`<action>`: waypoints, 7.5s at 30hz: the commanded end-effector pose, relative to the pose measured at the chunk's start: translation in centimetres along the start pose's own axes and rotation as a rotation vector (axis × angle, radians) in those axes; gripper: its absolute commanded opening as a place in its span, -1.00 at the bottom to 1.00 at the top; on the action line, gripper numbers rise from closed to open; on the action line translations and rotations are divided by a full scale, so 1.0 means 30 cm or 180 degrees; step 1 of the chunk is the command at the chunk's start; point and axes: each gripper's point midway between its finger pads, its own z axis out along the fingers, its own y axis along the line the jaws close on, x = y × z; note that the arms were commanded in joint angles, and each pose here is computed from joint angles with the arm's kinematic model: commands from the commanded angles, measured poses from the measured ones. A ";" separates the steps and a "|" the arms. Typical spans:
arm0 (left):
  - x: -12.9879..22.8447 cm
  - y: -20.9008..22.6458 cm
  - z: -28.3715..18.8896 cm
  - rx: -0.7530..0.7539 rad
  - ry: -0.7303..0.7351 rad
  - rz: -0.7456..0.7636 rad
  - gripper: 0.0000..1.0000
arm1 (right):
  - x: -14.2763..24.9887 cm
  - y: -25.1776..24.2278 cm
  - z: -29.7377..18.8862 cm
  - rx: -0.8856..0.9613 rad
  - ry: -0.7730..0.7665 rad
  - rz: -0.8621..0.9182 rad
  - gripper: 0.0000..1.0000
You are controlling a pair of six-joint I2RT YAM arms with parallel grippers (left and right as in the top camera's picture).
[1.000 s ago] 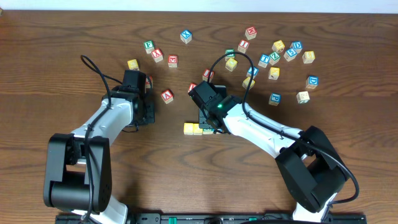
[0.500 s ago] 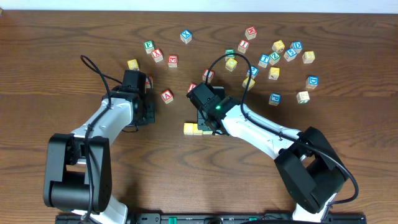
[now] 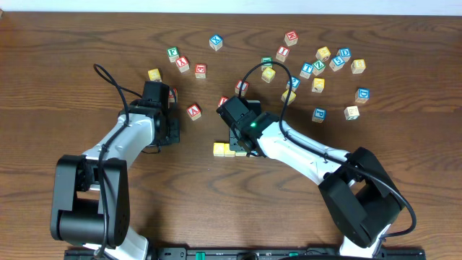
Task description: Spell out CORL
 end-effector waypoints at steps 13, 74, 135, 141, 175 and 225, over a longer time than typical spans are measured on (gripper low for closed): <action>-0.012 -0.004 -0.004 0.0032 -0.0012 0.0032 -0.85 | 0.001 -0.012 0.006 0.0096 -0.0047 -0.0264 -0.35; -0.012 -0.004 -0.004 0.0032 -0.0012 0.0032 -0.85 | 0.014 0.004 0.005 0.0041 -0.0003 -0.0280 -0.40; 0.013 -0.002 -0.004 0.0031 0.0086 0.0033 -0.85 | -0.223 -0.371 0.058 -0.0022 0.0049 -0.0142 -0.57; 0.012 -0.001 -0.004 0.0030 0.0084 0.0035 -0.85 | -0.221 -0.375 0.012 -0.0004 0.0095 -0.0171 -0.98; 0.042 0.007 -0.005 -0.0002 0.0198 0.0184 -0.85 | 0.212 -0.030 -0.117 -0.0660 0.0114 -0.1036 -0.97; 0.035 0.008 -0.005 -0.0006 0.0172 0.0243 -0.85 | 0.212 0.024 -0.017 -0.0627 0.0016 -0.1123 -0.98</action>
